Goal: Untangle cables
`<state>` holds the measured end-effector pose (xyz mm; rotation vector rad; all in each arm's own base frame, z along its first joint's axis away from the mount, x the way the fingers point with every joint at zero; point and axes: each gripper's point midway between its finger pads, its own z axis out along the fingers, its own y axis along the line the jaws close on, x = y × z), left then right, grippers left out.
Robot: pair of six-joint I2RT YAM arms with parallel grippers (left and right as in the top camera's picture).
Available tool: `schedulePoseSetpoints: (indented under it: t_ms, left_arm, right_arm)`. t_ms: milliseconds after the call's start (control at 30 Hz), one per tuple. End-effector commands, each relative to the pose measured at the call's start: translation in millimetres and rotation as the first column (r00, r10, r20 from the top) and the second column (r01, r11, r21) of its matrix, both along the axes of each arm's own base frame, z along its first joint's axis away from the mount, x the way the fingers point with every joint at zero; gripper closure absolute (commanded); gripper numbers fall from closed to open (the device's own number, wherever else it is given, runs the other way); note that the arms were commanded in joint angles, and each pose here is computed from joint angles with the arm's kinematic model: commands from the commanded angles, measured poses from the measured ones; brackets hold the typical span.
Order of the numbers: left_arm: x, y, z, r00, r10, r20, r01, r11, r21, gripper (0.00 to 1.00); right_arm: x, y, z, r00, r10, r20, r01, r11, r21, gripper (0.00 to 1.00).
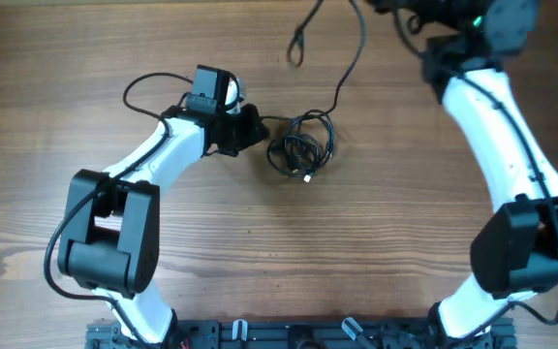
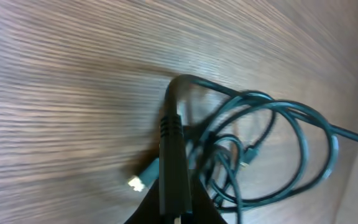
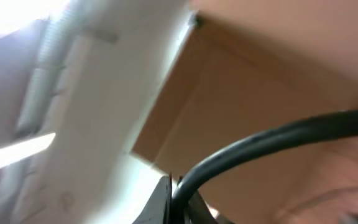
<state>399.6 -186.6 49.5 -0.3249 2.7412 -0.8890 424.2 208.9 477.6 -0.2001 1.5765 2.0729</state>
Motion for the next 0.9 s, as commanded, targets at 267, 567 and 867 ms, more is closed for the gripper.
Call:
schedulePoseSetpoints:
  t_ms: [267, 567, 867]
  left_arm:
    - [12, 60, -15, 0.983, 0.178, -0.051, -0.174, 0.983, 0.064, 0.96]
    - [14, 69, -16, 0.978, 0.2, -0.057, -0.197, 0.978, 0.065, 0.7]
    - [12, 45, 10, 0.997, 0.077, -0.032, -0.078, 0.995, -0.059, 0.0]
  right_arm:
    - [23, -40, -106, 0.999, -0.006, -0.052, -0.011, 0.947, -0.321, 0.95]
    - [53, -84, -223, 0.903, -0.403, -0.15, 0.205, 0.71, -0.673, 0.96]
    - [33, -102, -266, 0.876, -0.452, -0.169, 0.135, 0.565, -0.814, 0.96]
